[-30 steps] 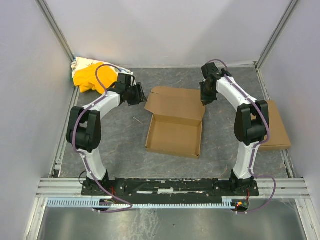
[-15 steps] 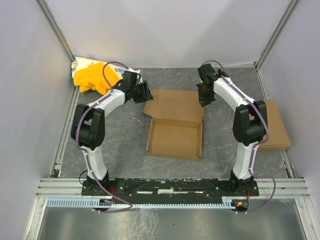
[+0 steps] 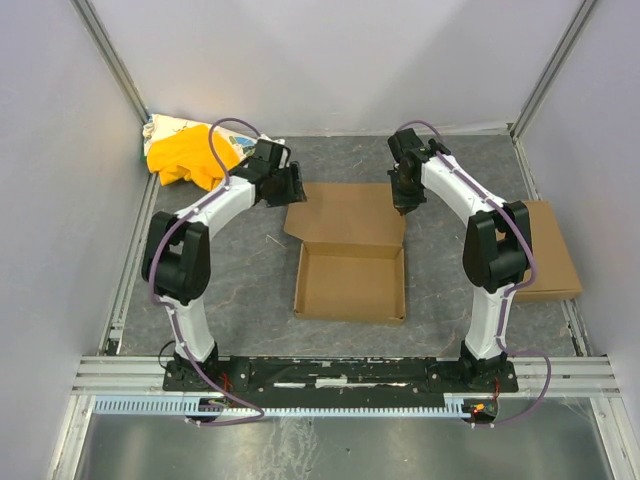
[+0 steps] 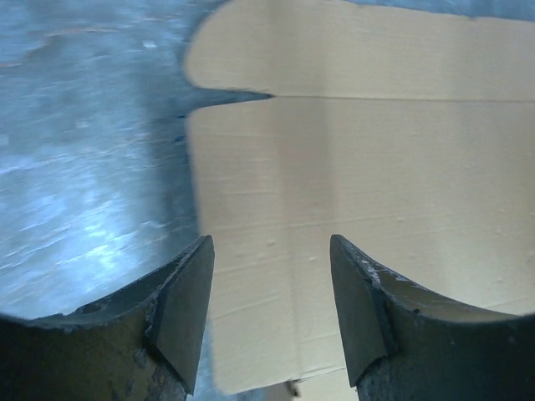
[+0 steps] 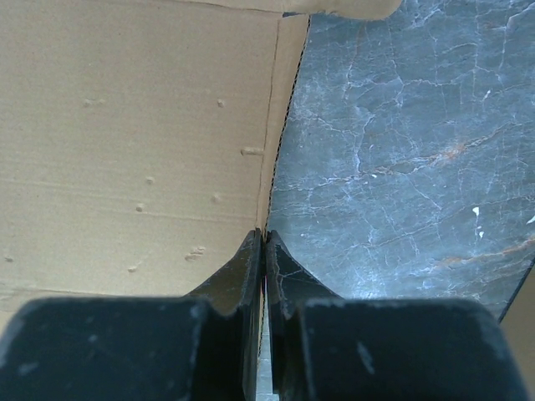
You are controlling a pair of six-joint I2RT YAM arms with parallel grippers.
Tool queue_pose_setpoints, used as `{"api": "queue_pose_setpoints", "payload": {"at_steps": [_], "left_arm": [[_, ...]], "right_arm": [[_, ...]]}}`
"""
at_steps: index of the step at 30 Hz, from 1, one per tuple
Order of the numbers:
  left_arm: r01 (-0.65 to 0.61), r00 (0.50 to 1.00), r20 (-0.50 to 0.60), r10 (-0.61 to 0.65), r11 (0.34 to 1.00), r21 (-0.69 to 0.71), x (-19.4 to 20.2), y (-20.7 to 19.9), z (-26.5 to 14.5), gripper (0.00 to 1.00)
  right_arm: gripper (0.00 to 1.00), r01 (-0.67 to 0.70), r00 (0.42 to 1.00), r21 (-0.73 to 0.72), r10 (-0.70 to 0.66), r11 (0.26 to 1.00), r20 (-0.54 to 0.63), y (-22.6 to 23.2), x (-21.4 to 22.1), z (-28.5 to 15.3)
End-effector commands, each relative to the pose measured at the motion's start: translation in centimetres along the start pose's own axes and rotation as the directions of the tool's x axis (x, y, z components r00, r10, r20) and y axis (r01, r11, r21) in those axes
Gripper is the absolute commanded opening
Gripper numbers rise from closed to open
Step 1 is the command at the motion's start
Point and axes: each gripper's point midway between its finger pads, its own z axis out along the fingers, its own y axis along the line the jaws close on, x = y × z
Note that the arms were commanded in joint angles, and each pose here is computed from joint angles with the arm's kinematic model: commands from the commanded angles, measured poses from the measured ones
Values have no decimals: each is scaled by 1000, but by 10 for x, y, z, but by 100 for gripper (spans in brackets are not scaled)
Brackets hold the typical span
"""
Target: Fold the paper box
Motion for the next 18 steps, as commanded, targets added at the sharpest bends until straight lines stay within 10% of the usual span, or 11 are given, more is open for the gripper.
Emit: {"api": "queue_pose_setpoints", "payload": {"at_steps": [1, 18], "left_arm": [[41, 998, 56, -35, 995, -95, -23, 36, -30, 66], [98, 995, -19, -96, 986, 138, 3, 4, -5, 60]], "right_arm": [[10, -4, 998, 11, 3, 1000, 63, -2, -18, -19], [10, 0, 999, -26, 2, 1000, 48, 4, -12, -16]]}}
